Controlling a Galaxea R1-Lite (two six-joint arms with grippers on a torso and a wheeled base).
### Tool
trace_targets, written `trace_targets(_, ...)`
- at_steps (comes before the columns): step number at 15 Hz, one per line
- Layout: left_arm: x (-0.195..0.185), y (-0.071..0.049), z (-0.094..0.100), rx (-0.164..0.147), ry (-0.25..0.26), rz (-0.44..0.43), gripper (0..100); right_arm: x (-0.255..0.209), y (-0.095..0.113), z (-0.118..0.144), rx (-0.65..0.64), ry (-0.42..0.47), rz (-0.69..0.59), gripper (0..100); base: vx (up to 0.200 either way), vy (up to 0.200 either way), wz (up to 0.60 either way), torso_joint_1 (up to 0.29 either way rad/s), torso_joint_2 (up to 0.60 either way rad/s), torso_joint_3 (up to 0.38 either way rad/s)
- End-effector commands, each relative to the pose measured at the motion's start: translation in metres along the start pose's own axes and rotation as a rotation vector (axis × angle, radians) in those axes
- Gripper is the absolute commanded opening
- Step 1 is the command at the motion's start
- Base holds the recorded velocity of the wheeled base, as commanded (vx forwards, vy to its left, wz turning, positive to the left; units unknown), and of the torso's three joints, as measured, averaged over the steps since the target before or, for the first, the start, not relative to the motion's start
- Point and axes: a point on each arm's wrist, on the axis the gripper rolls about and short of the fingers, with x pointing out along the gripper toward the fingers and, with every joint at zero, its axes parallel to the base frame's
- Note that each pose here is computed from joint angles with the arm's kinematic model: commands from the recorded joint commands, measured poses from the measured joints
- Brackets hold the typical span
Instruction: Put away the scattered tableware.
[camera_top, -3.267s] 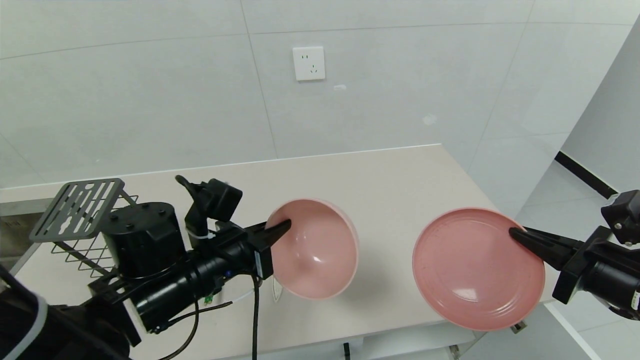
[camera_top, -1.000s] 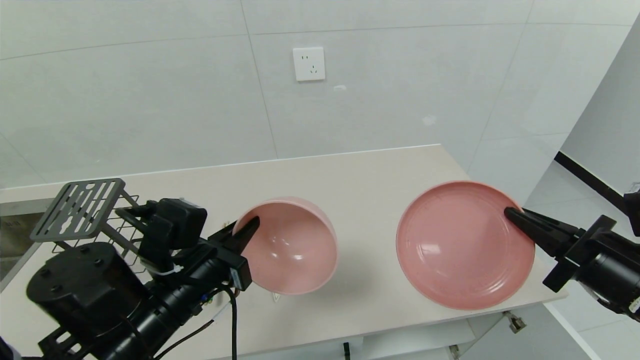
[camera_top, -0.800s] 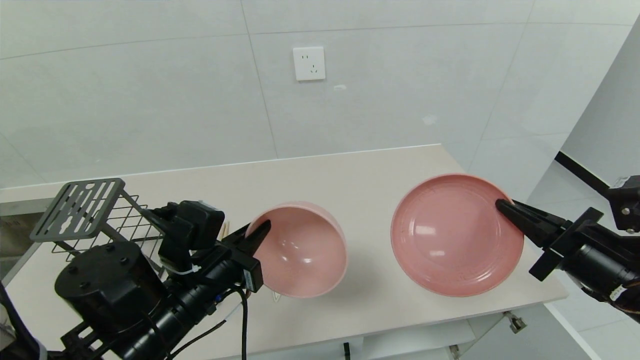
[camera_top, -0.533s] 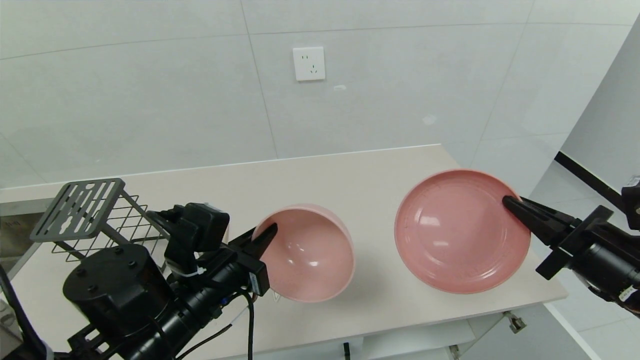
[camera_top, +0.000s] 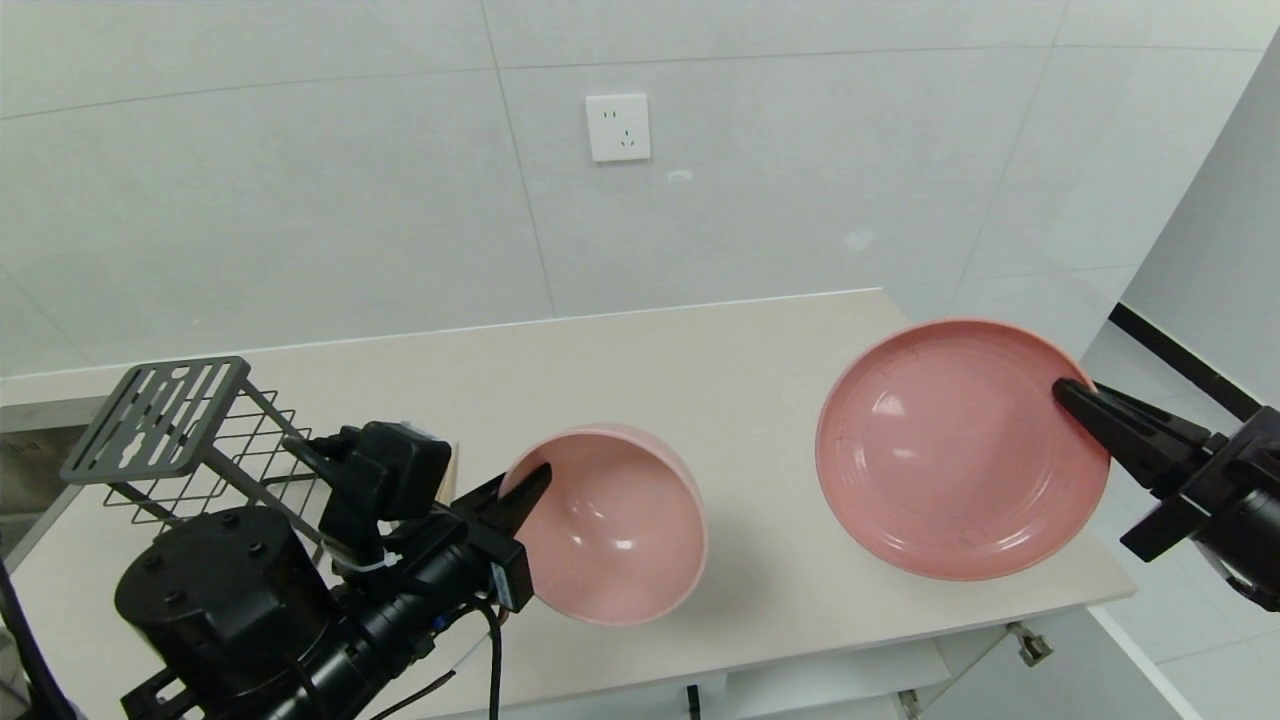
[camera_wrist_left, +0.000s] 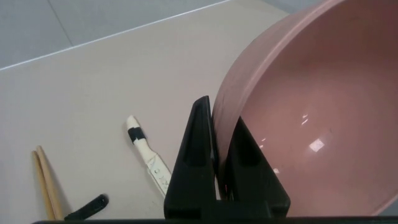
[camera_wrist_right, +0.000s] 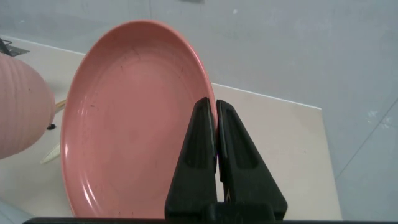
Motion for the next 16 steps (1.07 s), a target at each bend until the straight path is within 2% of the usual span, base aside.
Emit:
trace_targets(1,-0.0016,0.0003,0.0016,-0.001,-0.007,0.003,0,-0.0010,0.0002,0.0008,-0.002,-0.004,0.000,0,-0.200,0.000,0.00,0.007,0.00,0.007)
trace_targets(4,-0.0053,0.0009,0.0054,0.016,-0.022,0.005,0,-0.0026,0.0007,-0.0008,0.002,0.005,0.001,0,-0.200,0.000,0.00,0.007,0.00,0.002)
trace_targets(10,-0.0058,0.0009,0.0048,0.018,-0.019,0.005,0,-0.0033,0.0016,-0.0046,0.006,0.024,0.005,0,0.000,0.000,0.00,0.000,0.00,0.000)
trace_targets(13,-0.0076,0.0011,0.0013,0.020,0.000,0.005,0,-0.0035,0.0016,-0.0043,0.006,0.023,0.005,0,0.000,0.000,-0.60,0.018,0.01,0.004)
trace_targets(14,-0.0078,0.0007,0.0007,0.021,0.003,0.003,0,-0.0035,0.0016,-0.0043,0.006,0.023,0.005,0,0.000,0.000,0.00,0.000,0.00,0.000)
trace_targets(16,-0.0082,0.0008,0.0007,0.021,0.003,0.003,0,-0.0042,0.0017,-0.0044,0.006,0.024,0.005,0,0.000,-0.200,0.00,0.000,0.00,0.007)
